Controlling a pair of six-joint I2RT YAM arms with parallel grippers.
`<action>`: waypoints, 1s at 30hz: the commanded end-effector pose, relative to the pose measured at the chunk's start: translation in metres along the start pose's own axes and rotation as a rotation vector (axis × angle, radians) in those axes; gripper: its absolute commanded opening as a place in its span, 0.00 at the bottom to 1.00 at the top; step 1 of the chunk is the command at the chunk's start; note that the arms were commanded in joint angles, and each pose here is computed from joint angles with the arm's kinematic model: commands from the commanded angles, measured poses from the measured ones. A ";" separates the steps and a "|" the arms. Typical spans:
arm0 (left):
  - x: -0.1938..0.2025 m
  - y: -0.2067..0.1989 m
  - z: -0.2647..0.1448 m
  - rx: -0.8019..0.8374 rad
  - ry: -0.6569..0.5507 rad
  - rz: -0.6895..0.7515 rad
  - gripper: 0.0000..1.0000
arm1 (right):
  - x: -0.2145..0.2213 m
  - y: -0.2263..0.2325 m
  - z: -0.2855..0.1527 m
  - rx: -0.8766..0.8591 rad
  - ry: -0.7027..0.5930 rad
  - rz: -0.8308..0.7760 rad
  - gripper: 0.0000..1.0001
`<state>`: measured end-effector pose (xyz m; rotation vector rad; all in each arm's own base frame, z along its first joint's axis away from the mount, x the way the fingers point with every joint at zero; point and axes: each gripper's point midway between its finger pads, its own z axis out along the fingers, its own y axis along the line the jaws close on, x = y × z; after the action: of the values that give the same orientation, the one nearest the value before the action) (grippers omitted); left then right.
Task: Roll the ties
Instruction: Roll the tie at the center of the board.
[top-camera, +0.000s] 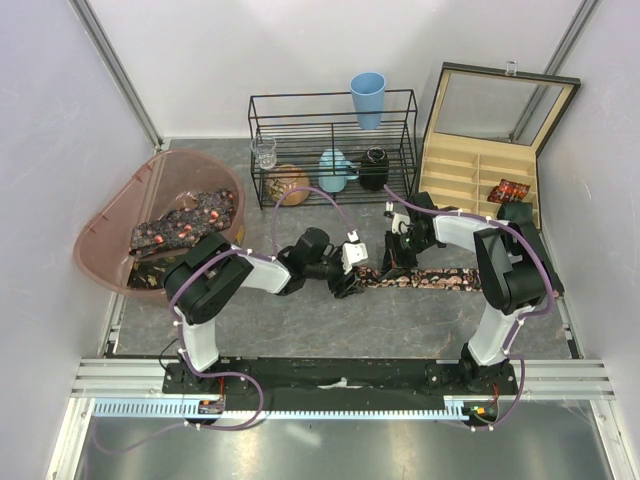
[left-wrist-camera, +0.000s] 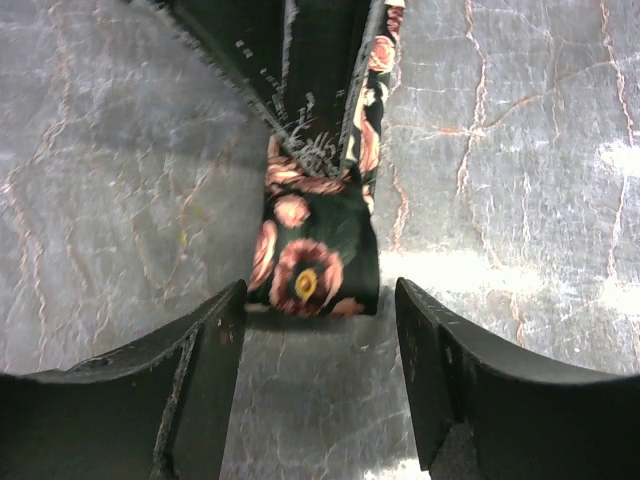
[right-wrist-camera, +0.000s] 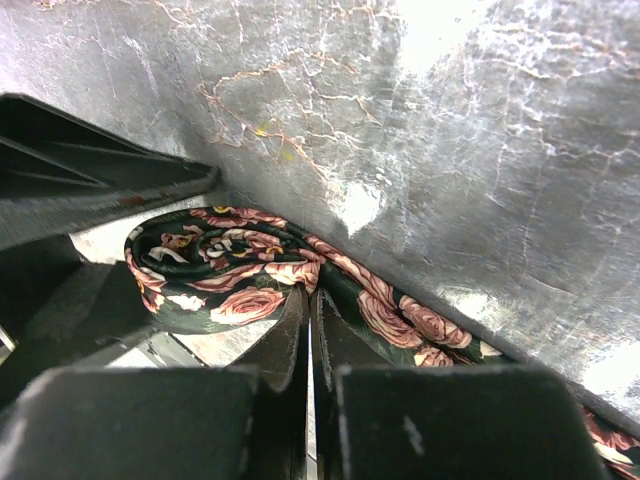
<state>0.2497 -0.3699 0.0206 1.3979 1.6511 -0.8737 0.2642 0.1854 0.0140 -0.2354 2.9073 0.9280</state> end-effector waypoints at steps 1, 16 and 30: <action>-0.022 0.007 -0.007 -0.019 -0.104 -0.015 0.67 | 0.020 -0.055 0.014 0.237 0.067 -0.004 0.00; -0.055 -0.005 0.003 0.116 -0.193 0.152 0.52 | 0.026 -0.054 0.018 0.204 0.096 -0.023 0.00; -0.053 -0.013 0.031 0.152 -0.127 0.151 0.47 | 0.030 -0.037 0.024 0.104 0.094 -0.047 0.00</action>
<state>0.2466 -0.4092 0.0556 1.4567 1.4366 -1.0035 0.2613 0.1895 0.0133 -0.2734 2.9034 0.9884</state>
